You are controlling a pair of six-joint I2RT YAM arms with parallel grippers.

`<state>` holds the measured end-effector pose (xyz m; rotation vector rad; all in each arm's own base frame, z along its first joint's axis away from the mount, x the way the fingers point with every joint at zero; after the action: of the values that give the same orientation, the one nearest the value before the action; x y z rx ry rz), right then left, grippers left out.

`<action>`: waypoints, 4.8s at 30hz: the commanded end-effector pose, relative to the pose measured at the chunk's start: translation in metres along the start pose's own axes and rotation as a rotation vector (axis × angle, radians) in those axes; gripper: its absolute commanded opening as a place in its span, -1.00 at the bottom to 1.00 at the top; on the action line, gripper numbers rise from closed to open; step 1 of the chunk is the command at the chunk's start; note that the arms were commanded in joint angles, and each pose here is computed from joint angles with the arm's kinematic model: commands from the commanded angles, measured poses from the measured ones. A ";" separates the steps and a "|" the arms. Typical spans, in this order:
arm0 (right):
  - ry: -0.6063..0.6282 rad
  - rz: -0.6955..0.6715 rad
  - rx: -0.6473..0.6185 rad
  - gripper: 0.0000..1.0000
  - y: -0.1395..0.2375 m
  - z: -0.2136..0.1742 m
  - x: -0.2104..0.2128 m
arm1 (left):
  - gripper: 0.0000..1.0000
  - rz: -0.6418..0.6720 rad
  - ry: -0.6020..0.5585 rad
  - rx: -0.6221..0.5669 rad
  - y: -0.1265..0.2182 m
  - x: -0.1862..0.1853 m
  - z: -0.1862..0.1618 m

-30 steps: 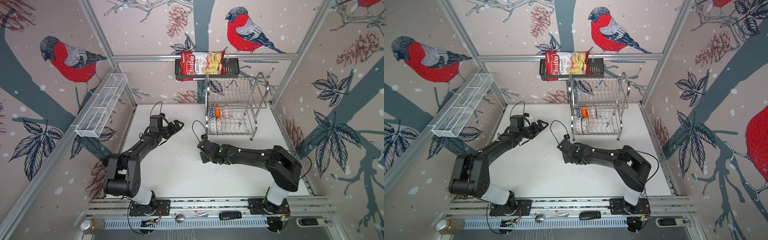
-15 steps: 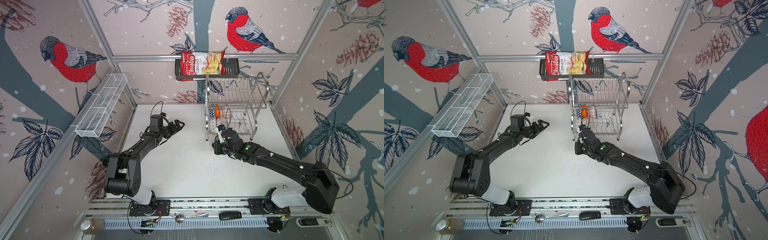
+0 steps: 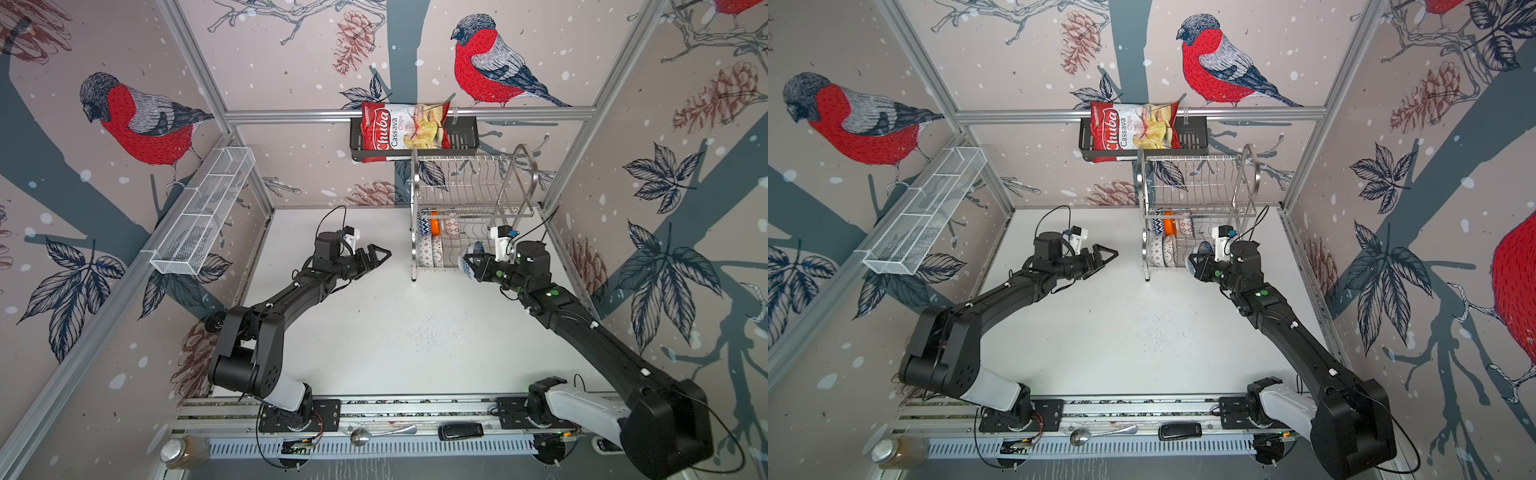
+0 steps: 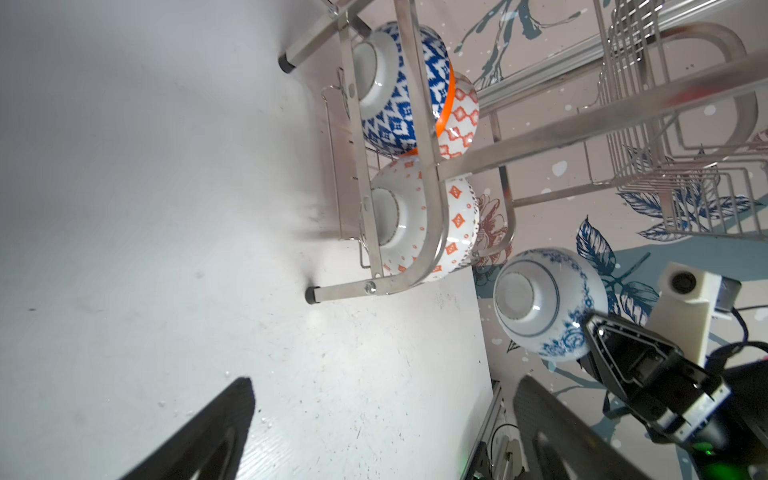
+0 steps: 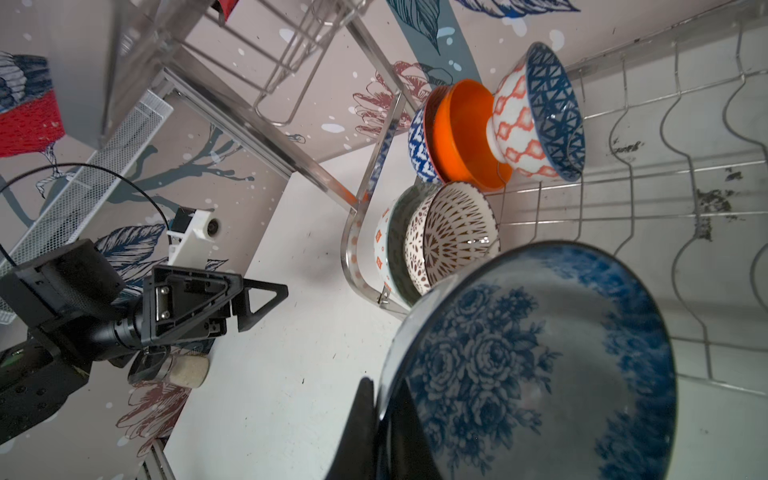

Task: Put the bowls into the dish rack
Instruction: 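Lift the blue floral bowl with the right gripper into the rack slot, then hold the blue floral bowl upright in the rack beside the maroon bowl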

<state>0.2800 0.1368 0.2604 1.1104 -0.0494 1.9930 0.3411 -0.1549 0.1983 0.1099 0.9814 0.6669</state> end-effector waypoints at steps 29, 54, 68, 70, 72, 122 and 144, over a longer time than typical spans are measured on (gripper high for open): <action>0.024 0.277 0.017 -1.00 -0.059 0.026 -0.026 | 0.95 -0.073 0.002 -0.040 0.000 -0.009 0.005; -0.073 0.322 0.072 -1.00 -0.100 0.019 -0.065 | 0.95 -0.067 0.026 -0.021 -0.005 -0.002 0.003; -0.117 0.352 0.109 -0.99 -0.110 0.011 -0.075 | 0.95 -0.057 0.032 -0.015 -0.007 0.001 0.002; -0.119 0.349 0.111 -0.99 -0.110 0.009 -0.077 | 0.95 -0.056 0.033 -0.014 -0.007 0.001 0.002; -0.122 0.344 0.110 -0.99 -0.110 0.008 -0.078 | 0.95 -0.056 0.031 -0.016 -0.006 0.000 0.002; -0.113 0.269 0.139 -0.58 -0.103 0.005 -0.095 | 0.95 -0.054 0.024 -0.021 -0.004 -0.002 0.004; -0.089 0.250 0.103 -0.38 -0.089 0.012 -0.084 | 0.95 -0.057 0.016 -0.030 -0.002 -0.006 0.005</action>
<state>0.3722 0.1365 0.1731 1.3343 -0.1375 2.1689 0.3429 -0.1586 0.1994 0.0625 1.0227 0.6300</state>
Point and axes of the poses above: each gripper's point midway between its finger pads, its own y axis back along the fingers, its own x axis along the line the jaws close on, z = x × y, the point moved 7 cm from there along y, back along the fingers, and after that the axes turned 12 degrees about -y, right-handed, at the moved point
